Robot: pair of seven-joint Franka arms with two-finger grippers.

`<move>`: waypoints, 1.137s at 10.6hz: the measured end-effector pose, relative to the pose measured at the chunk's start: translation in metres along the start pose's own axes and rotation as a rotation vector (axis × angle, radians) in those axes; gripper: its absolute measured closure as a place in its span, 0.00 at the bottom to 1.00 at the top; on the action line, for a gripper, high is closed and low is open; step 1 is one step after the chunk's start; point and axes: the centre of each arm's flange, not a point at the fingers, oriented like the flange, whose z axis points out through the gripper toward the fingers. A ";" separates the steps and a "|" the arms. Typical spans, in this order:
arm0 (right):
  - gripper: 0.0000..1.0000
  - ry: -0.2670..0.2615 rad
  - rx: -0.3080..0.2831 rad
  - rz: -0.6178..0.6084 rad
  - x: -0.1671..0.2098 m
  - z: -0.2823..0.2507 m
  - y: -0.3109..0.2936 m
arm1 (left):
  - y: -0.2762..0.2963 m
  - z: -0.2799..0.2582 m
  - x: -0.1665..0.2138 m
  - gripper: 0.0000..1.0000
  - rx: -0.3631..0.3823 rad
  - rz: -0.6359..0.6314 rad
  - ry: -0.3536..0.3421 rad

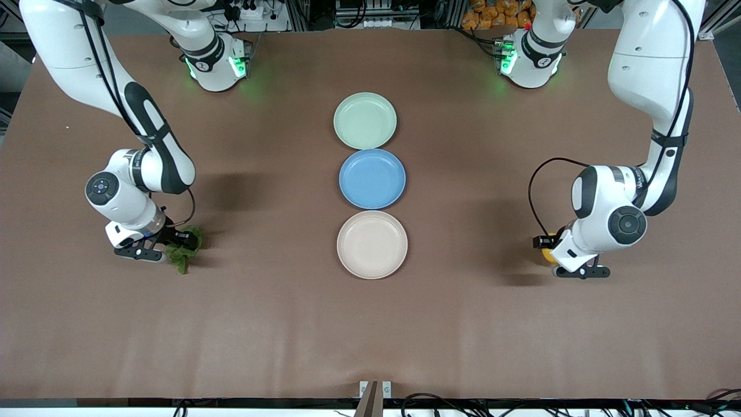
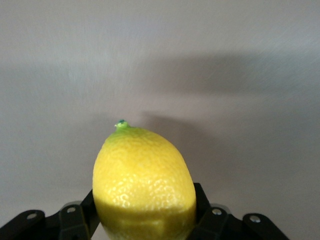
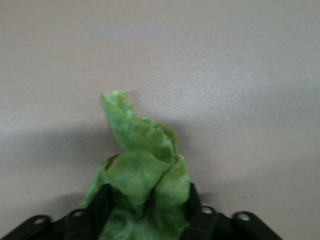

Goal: Place lemon and lettuce in plates
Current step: 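Carry the lemon to the cream plate while the right gripper lifts the lettuce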

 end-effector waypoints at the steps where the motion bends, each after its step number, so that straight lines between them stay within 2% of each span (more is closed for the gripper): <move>1: 0.45 0.001 0.005 -0.002 0.001 -0.003 -0.005 | 0.012 -0.021 0.007 0.28 -0.009 -0.009 0.040; 3: 0.75 -0.033 0.006 -0.005 0.003 -0.012 -0.008 | 0.057 -0.060 0.015 0.28 -0.050 -0.061 0.108; 5: 0.96 -0.082 0.010 -0.006 0.009 -0.042 -0.010 | 0.110 -0.087 0.015 0.28 -0.105 -0.101 0.146; 7: 0.96 -0.134 0.019 0.000 0.014 -0.094 -0.020 | 0.156 -0.098 0.006 0.28 -0.151 -0.154 0.146; 12: 0.96 -0.228 0.024 0.043 0.003 -0.213 -0.061 | 0.309 -0.101 -0.026 0.28 -0.309 -0.343 0.233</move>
